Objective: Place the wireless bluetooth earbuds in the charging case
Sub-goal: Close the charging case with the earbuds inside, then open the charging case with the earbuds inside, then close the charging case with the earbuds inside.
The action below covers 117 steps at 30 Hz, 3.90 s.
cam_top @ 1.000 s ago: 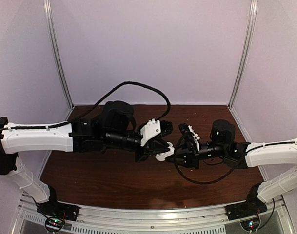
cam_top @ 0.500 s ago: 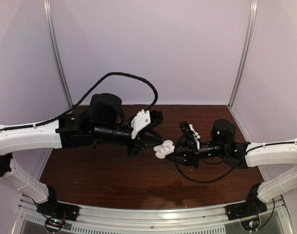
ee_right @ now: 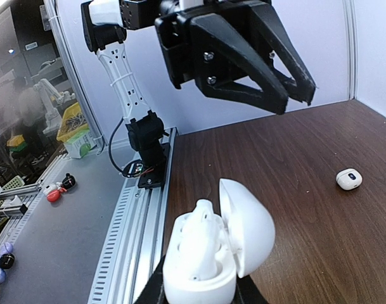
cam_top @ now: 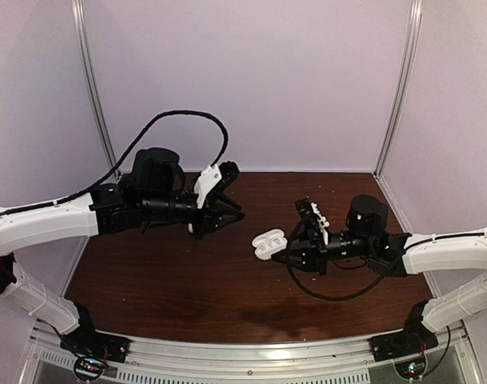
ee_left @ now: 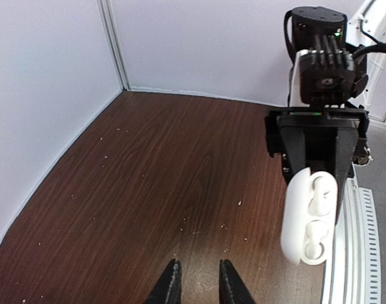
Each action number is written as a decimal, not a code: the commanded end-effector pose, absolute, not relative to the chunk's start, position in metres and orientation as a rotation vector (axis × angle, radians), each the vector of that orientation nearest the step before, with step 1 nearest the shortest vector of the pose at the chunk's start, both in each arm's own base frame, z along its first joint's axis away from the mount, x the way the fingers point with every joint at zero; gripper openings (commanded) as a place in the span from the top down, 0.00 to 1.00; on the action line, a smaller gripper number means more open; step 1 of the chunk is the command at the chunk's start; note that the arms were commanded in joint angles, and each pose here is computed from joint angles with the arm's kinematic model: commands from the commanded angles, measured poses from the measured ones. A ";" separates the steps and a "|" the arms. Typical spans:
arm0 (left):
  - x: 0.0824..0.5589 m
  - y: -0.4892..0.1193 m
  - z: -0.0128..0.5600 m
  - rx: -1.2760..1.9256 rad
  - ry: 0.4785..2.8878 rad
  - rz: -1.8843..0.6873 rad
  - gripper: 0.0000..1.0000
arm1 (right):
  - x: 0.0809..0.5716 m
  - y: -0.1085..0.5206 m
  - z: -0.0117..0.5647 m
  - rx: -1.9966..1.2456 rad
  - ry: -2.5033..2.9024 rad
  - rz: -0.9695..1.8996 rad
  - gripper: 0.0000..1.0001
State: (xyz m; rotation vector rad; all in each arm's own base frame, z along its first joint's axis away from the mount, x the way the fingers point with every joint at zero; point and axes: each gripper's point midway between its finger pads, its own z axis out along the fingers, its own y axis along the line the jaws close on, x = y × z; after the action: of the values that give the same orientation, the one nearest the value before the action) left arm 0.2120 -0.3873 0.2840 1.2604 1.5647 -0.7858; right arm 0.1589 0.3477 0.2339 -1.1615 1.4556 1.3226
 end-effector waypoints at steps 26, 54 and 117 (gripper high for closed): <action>0.165 -0.425 0.278 1.463 1.401 -0.932 0.82 | 0.152 0.347 0.257 -1.167 1.361 1.363 1.00; 0.153 -0.435 0.273 1.548 1.308 -0.632 0.82 | 0.159 0.351 0.245 -1.049 1.494 1.519 1.00; 0.157 -0.446 0.257 1.559 1.166 -0.462 0.39 | 0.172 0.351 0.259 -0.879 1.509 1.607 1.00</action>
State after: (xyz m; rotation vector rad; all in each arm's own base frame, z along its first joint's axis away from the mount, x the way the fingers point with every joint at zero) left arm 0.1548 -0.4381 0.2490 1.5672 1.1904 -0.5035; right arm 0.1670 0.3502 0.2454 -0.9109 1.5487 1.6106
